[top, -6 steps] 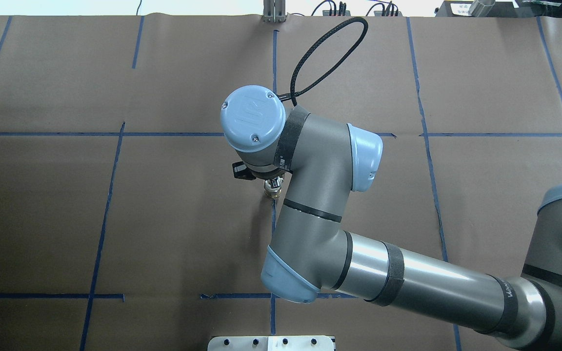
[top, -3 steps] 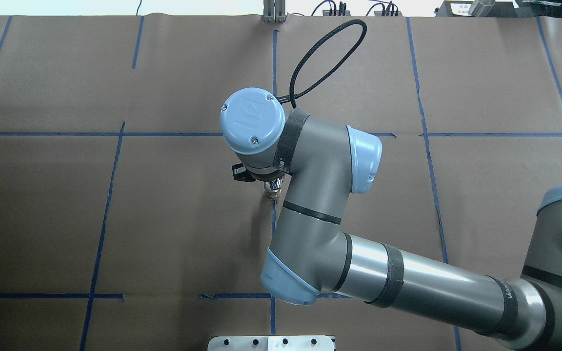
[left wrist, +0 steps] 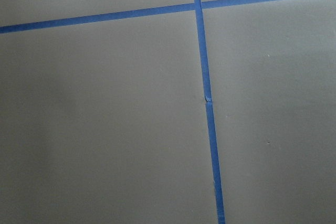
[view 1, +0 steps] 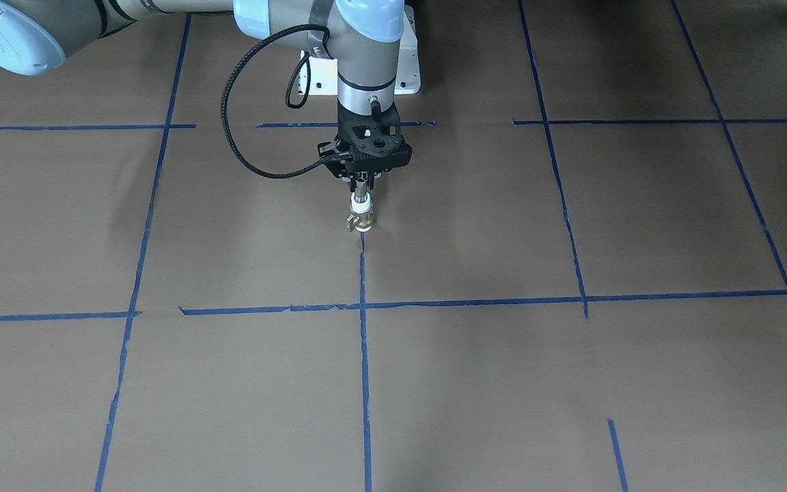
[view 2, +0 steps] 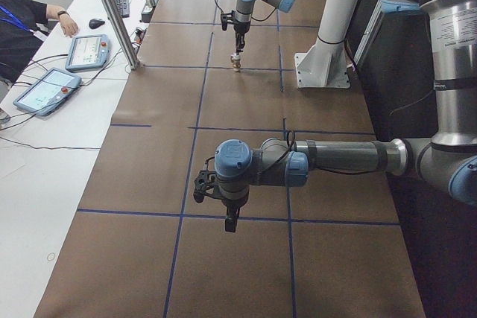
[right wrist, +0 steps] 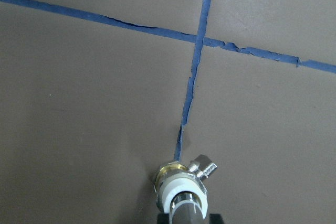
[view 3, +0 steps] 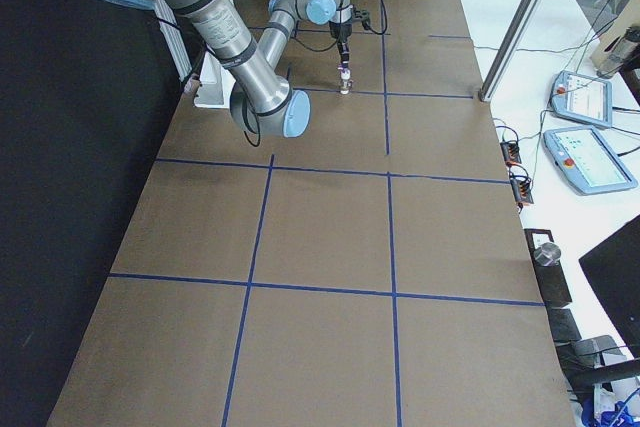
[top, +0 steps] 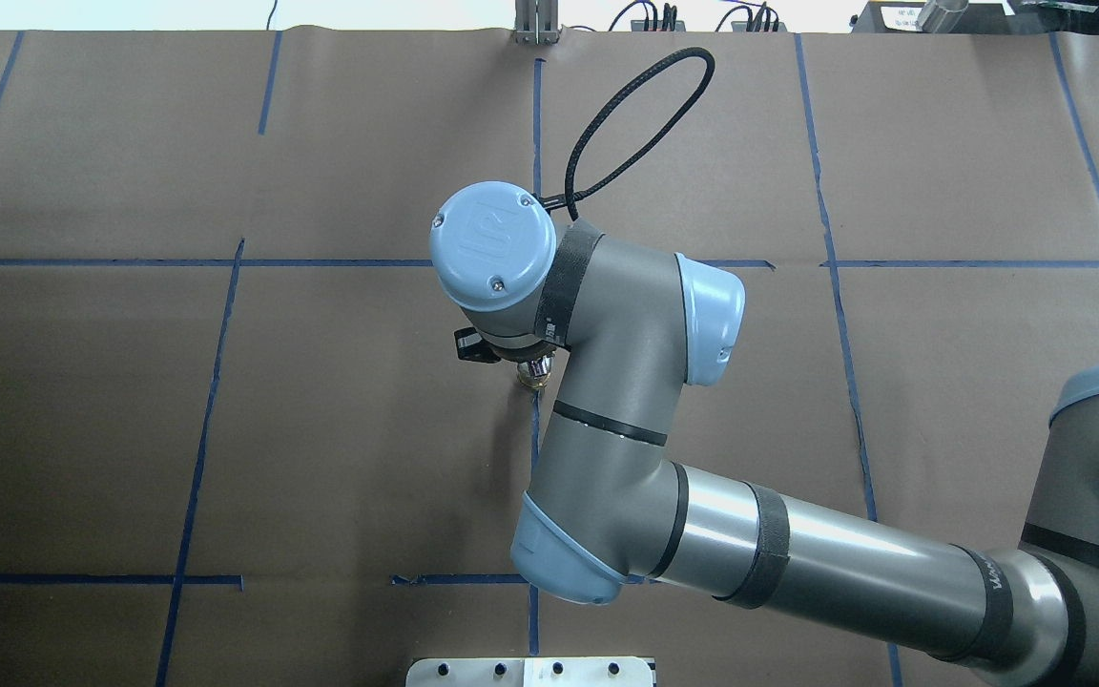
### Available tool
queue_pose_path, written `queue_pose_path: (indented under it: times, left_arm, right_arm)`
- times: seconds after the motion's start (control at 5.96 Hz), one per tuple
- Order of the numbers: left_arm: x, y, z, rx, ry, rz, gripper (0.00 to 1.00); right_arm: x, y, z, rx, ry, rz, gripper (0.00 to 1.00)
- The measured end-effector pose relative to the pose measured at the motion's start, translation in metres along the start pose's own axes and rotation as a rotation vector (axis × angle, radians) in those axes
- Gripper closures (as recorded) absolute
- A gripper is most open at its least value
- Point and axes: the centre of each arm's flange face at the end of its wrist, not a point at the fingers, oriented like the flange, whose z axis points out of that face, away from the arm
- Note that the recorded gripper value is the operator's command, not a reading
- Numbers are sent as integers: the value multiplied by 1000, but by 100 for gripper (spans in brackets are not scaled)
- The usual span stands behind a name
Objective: Assemble PPR valve and pipe with both arms
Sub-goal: 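Press the chrome valve down onto the white fitting with the right gripper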
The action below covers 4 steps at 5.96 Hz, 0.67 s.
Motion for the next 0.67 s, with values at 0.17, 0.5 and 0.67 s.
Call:
queue_pose_path:
  times: [0.17, 0.5, 0.67]
  left_arm:
    - [0, 0, 0, 0, 0, 0, 0]
    - [0, 0, 0, 1, 0, 1, 0]
    - [0, 0, 0, 0, 0, 1, 0]
  right_arm:
    - [-1, 1, 2, -2, 3, -1, 100]
    - [-1, 0, 5, -4, 6, -1, 83]
    - [-1, 0, 6, -5, 7, -1, 70]
